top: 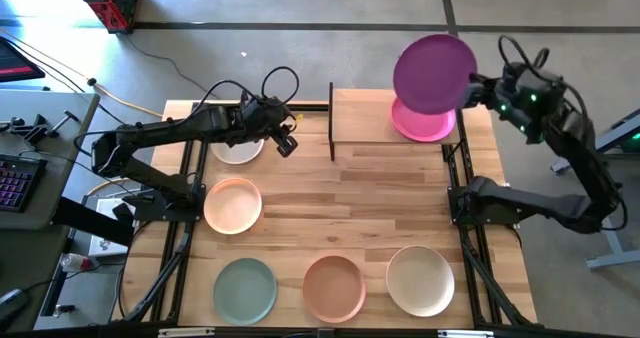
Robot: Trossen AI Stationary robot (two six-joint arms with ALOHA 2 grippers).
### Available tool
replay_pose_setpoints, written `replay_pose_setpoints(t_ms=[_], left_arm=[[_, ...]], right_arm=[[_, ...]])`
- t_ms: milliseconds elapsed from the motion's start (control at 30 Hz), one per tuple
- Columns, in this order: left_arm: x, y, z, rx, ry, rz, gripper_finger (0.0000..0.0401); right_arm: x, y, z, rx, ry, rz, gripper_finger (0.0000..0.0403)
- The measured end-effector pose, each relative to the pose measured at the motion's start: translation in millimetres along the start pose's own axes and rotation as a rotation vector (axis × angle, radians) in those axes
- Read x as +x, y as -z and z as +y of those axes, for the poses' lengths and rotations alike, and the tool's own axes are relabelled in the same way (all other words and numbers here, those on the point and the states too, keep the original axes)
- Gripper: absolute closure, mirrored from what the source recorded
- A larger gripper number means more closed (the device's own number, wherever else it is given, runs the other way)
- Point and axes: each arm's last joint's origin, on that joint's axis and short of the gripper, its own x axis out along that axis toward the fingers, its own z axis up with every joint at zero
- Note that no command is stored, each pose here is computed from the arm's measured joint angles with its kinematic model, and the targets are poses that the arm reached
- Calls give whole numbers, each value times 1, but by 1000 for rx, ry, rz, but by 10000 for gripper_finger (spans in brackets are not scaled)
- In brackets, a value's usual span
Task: Place and stack plates onto a shelf
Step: Stack the purple plate on top of the pink plate on the shelf
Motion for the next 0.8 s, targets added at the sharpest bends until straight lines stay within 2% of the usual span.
replay_pose_setpoints(t_ms=[133, 267, 433, 800], left_arm=[[0, 0, 0, 0, 2, 1, 284], [0, 0, 0, 14, 3, 1, 284], [0, 1, 0, 88, 3, 7, 284], [0, 2, 0, 99, 9, 24, 284]], right_arm=[[9, -12, 1, -25, 98, 124, 403], [30, -11, -3, -12, 162, 262, 403], [52, -2, -11, 75, 178, 365, 403], [75, 31, -35, 286, 224, 472, 403]])
